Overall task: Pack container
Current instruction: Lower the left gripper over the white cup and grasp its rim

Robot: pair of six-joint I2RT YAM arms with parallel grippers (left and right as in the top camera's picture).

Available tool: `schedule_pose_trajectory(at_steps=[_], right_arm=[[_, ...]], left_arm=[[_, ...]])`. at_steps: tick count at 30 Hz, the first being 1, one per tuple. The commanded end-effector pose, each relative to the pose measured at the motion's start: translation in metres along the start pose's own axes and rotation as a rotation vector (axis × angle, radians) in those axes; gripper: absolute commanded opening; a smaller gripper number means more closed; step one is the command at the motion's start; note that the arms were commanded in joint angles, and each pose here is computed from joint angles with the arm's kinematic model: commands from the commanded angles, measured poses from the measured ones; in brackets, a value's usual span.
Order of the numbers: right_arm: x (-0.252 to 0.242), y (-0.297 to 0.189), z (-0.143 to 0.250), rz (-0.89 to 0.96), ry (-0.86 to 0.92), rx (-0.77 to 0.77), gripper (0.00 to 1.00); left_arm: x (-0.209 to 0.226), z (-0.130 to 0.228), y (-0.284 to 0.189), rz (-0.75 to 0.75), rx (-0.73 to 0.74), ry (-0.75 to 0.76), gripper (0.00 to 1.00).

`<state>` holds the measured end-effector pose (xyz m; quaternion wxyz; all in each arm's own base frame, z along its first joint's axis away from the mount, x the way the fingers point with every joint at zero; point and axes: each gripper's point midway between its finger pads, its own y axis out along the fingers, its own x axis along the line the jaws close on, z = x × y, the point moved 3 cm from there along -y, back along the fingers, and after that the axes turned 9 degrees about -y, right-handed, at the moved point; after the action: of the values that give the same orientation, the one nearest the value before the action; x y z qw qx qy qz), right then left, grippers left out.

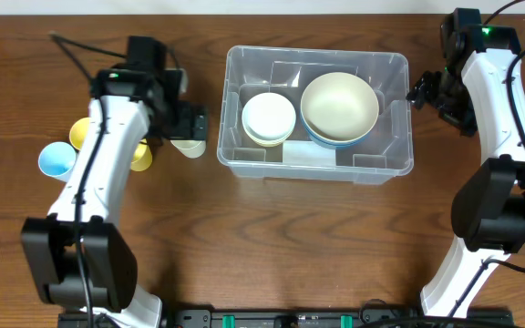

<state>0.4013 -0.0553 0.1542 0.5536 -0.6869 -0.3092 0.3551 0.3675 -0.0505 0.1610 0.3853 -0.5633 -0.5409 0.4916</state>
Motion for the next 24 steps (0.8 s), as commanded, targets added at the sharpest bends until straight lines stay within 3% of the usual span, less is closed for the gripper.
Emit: schedule_pose_trajectory(at_steps=[1, 13, 24], right_arm=[[-0.002, -0.001, -0.001, 0.005, 0.019, -0.006, 0.99], [-0.002, -0.001, -0.001, 0.005, 0.019, -0.006, 0.99], [-0.002, -0.001, -0.001, 0.005, 0.019, -0.006, 0.99]], left_arm=[[0.008, -0.007, 0.005, -0.058, -0.007, -0.017, 0.98], [0.012, -0.011, 0.012, -0.066, -0.010, -0.035, 0.98], [0.022, -0.031, 0.010, -0.120, -0.108, -0.067, 0.98]])
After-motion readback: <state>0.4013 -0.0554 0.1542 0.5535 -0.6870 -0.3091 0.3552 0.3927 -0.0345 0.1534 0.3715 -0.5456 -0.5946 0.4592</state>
